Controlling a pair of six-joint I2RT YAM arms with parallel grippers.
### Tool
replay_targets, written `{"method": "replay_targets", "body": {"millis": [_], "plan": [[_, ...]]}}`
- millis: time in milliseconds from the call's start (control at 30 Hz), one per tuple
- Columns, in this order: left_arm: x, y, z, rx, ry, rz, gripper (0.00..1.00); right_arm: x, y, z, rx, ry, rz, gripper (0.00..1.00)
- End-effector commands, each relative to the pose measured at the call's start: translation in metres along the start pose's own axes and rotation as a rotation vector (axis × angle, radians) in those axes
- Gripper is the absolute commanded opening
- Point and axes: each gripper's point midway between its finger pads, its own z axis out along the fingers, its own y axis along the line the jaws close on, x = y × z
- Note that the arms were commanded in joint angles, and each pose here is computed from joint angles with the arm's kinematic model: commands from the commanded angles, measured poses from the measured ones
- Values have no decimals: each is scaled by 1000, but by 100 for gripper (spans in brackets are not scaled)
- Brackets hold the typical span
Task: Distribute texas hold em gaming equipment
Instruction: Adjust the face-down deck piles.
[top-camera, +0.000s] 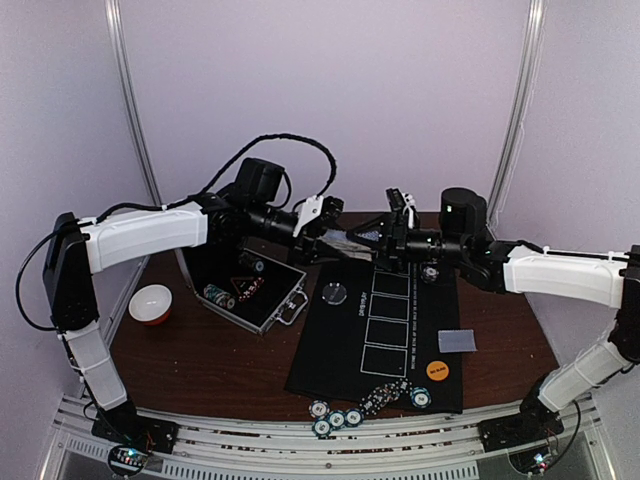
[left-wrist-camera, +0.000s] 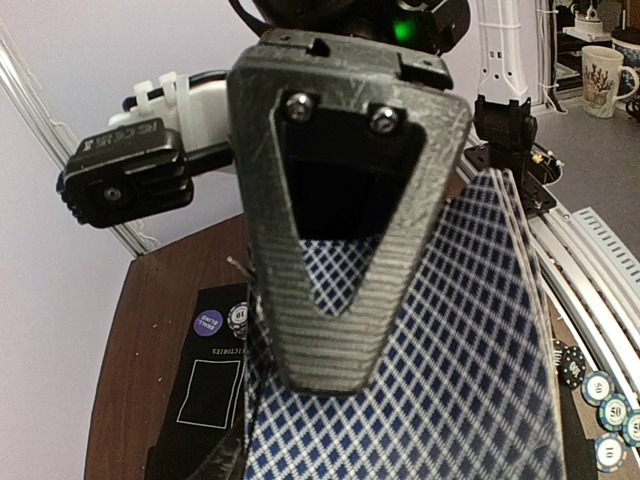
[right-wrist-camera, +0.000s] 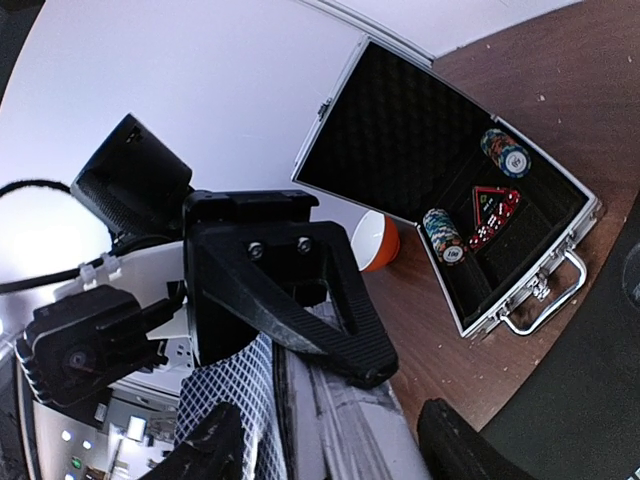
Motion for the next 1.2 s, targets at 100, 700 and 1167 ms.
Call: {"method": "replay_targets", "body": {"millis": [100,700,1167], "plan": [[-17,8,-9,-28,-34,46,40,4,9,4,-52,19,-16,48],[-5,-16,-11,77,32,36,97,6,15,7,-72,44,-39,0],[-1,-14,1,28,159,74,91,14,13,19,-13,99,-149,0]]}}
